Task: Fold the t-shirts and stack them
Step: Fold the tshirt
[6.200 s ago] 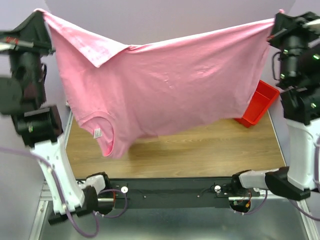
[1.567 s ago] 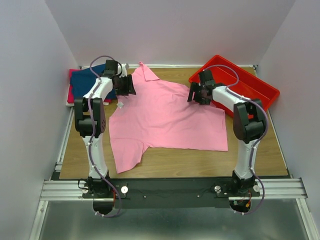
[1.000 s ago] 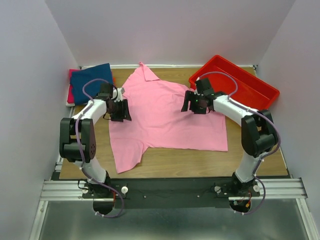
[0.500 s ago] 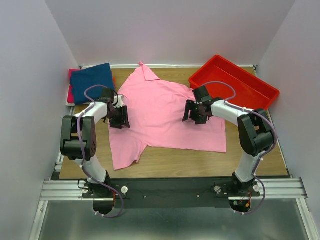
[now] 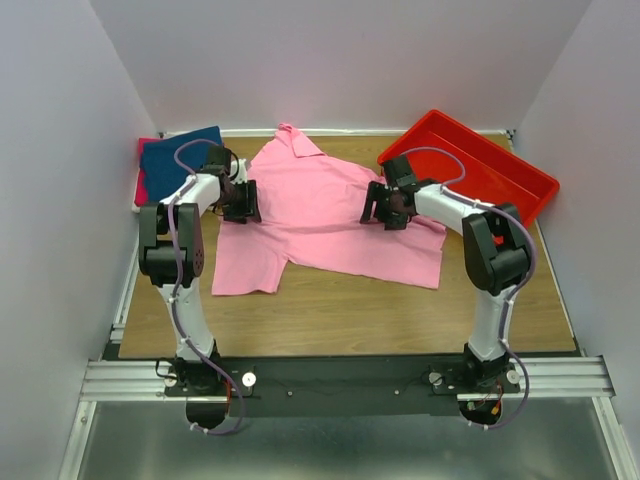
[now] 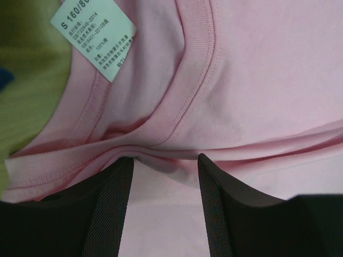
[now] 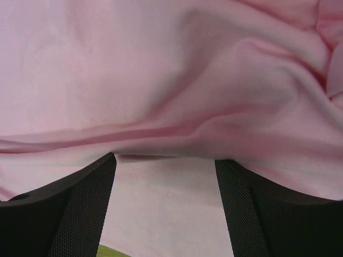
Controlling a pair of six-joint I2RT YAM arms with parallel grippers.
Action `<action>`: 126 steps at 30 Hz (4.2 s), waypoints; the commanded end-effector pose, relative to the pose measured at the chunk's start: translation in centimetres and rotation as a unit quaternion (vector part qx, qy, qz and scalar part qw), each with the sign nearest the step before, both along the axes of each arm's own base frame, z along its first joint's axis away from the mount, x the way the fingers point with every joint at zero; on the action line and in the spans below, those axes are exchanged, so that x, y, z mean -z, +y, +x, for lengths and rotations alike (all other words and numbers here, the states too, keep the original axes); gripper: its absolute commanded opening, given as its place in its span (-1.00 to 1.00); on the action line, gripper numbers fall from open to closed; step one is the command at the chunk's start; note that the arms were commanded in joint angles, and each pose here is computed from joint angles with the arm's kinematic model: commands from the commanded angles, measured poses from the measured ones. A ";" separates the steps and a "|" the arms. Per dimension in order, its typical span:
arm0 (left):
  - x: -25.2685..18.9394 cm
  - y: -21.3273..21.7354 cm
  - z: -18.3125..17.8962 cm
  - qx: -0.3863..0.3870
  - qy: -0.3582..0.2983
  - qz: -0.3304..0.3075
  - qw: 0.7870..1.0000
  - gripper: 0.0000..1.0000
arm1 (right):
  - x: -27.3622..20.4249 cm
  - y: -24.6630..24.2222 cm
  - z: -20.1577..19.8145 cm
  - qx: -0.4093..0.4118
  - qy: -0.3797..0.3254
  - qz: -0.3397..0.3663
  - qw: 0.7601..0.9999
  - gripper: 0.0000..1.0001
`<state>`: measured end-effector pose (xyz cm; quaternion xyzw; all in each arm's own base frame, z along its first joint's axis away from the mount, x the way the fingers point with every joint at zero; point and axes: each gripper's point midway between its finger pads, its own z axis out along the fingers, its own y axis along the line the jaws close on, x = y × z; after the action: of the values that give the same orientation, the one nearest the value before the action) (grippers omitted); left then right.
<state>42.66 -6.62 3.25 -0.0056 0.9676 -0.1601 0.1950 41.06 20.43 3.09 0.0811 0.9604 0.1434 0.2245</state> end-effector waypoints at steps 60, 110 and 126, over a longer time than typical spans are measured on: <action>0.5 9.3 -17.9 -0.360 0.068 0.077 0.927 -0.27 | -6.6 1.2 -1.3 -0.079 -0.032 0.060 0.995 0.64; -2.0 6.1 -16.4 -0.191 0.042 0.051 0.979 -1.00 | -0.8 -16.4 -13.7 0.219 0.024 -0.095 0.971 0.17; -2.2 6.4 -16.2 -0.189 0.048 0.053 0.979 -1.00 | 2.2 -17.0 -15.9 0.218 0.082 -0.103 0.967 -0.02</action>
<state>25.66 -0.21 4.76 -0.1948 0.9647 -0.0592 0.1670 26.11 3.92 1.68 0.2682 0.9437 -0.0018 0.1936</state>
